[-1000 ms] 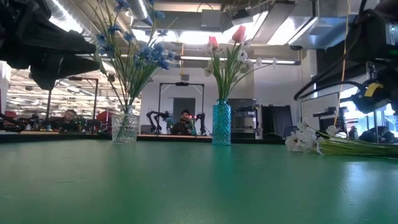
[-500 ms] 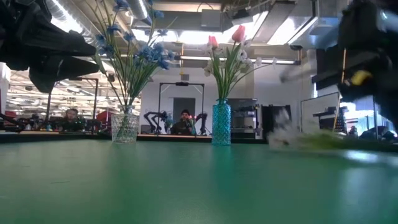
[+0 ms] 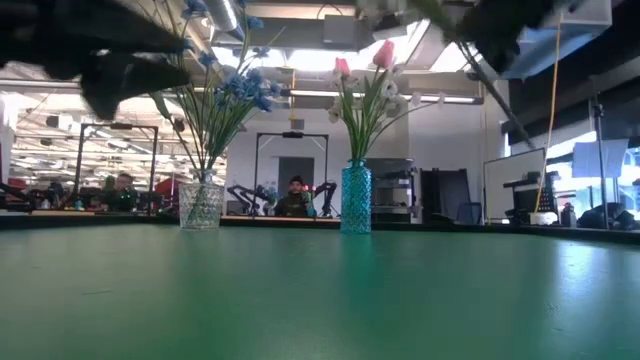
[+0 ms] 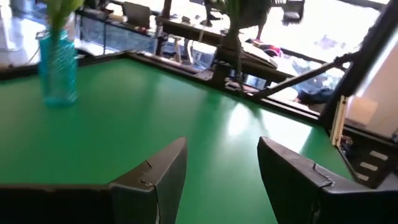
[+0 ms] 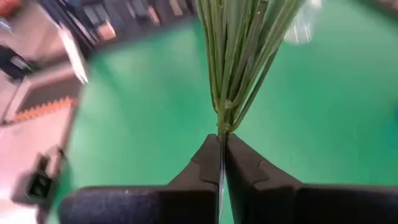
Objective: Sort flowers into vase by color
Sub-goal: Put the white flowers into the blue vase
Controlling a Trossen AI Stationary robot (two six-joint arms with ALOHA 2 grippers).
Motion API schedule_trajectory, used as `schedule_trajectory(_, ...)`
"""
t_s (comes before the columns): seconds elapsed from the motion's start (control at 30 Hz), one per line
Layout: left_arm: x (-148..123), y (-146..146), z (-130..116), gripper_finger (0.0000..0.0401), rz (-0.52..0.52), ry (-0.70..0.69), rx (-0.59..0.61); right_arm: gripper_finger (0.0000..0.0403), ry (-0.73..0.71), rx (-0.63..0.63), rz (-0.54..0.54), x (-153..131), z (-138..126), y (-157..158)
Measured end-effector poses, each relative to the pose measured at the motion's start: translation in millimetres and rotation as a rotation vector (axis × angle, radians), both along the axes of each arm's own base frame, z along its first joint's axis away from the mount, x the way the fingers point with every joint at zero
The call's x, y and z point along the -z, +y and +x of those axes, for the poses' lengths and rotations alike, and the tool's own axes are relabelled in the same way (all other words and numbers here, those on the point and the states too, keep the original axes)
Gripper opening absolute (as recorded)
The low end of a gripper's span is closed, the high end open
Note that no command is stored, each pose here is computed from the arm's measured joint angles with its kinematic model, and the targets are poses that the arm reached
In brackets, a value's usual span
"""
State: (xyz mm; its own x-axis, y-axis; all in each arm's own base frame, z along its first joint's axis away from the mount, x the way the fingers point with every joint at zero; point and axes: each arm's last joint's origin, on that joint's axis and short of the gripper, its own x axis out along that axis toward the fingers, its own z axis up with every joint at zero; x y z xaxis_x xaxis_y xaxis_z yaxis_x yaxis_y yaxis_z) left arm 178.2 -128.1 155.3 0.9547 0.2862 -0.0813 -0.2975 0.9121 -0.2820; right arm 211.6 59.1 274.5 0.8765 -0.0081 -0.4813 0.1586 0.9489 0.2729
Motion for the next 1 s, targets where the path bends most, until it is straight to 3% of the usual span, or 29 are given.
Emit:
schedule_trajectory(0.17,-16.4,-8.1,41.5,0.0191,0.095,0.058,-0.009,0.0004,-0.198,-0.057,-0.104,-23.8,-3.3,-1.4)
schedule_trajectory(0.33,-26.1,-4.6,101.1,0.0191,0.220,0.138,-0.131,0.0003,-0.275,-0.039,-0.202,-36.7,-12.8,-6.0)
schedule_trajectory(0.6,-22.8,49.8,188.7,0.0192,0.301,0.207,-0.389,0.0002,-0.353,-0.039,-0.251,-50.4,-26.0,-10.6)
schedule_trajectory(0.8,-20.1,103.1,211.3,0.0217,0.265,0.269,-0.524,0.0001,-0.369,-0.075,-0.259,-53.3,-30.7,-11.1)
schedule_trajectory(1.0,-20.8,148.0,215.2,0.0253,0.217,0.268,-0.521,0.0001,-0.358,-0.091,-0.290,-52.2,-30.8,-11.1)
